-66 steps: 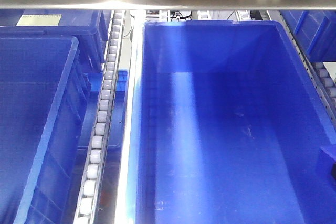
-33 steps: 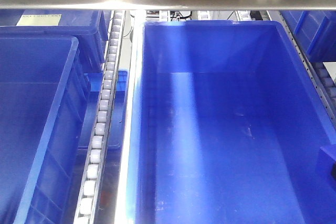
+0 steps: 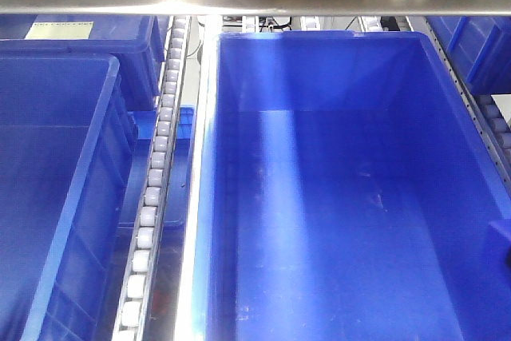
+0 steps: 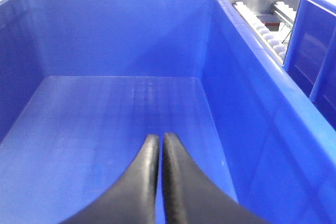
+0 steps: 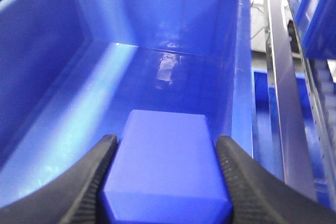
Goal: Pour parts from conveyor to right shelf
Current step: 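Turn toward the shelf and stop in front of an empty blue bin, then lower the right gripper with the block into the empty blue bin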
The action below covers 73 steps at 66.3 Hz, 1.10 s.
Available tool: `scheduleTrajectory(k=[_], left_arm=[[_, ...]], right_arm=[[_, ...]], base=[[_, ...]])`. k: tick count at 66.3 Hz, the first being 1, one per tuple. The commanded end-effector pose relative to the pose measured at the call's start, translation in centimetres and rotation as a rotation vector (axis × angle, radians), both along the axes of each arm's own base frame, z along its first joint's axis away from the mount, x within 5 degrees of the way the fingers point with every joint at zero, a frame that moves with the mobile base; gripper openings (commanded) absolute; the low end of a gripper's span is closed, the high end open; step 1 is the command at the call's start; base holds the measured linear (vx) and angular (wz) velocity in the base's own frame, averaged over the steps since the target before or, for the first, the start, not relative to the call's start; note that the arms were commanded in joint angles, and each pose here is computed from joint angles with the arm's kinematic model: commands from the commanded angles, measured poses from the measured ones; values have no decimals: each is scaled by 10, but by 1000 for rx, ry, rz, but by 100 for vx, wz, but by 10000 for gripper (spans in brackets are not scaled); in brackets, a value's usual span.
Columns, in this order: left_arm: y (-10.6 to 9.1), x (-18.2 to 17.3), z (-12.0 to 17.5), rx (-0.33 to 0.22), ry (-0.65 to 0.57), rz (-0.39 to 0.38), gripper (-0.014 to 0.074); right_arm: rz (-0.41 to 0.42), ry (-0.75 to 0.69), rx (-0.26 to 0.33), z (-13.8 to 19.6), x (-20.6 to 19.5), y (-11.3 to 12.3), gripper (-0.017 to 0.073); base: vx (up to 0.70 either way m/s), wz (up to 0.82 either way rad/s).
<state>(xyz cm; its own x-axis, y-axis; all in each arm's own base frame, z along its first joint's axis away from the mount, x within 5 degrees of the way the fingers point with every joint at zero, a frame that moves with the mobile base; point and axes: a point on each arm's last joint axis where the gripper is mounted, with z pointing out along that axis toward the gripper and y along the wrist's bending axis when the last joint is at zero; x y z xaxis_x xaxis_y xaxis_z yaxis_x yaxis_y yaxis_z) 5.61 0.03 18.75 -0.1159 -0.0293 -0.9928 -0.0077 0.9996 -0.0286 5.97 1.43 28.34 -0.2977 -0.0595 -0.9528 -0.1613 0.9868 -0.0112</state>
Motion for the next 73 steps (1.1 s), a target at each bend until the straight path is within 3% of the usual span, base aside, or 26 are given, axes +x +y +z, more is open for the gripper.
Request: scheduleTrajectory(k=[1,9,26,43,65,73], left_arm=[[0,-1,13,-16,-91,-6,-6],[0,-1,13,-16,-91,-6,-6],[0,-1,13,-16,-91,-6,-6],[0,-1,13,-16,-91,-6,-6],[0,-1,13,-16,-91,-6,-6],[0,-1,13,-16,-91,-6,-6]], right_arm=[[-96,-77,48,17,5,-7,-5],[-135,-29,16,23,15,-12,-3],[-26,134,-36,41,66,-1,-1],[97,305,-54,57,140,39,-1],[194,661,-203,26,234,99,-1],[201,756,-230,11,260,113,-1]], base=[[0,0],[0,0],[0,0],[0,0],[0,0],[0,0]])
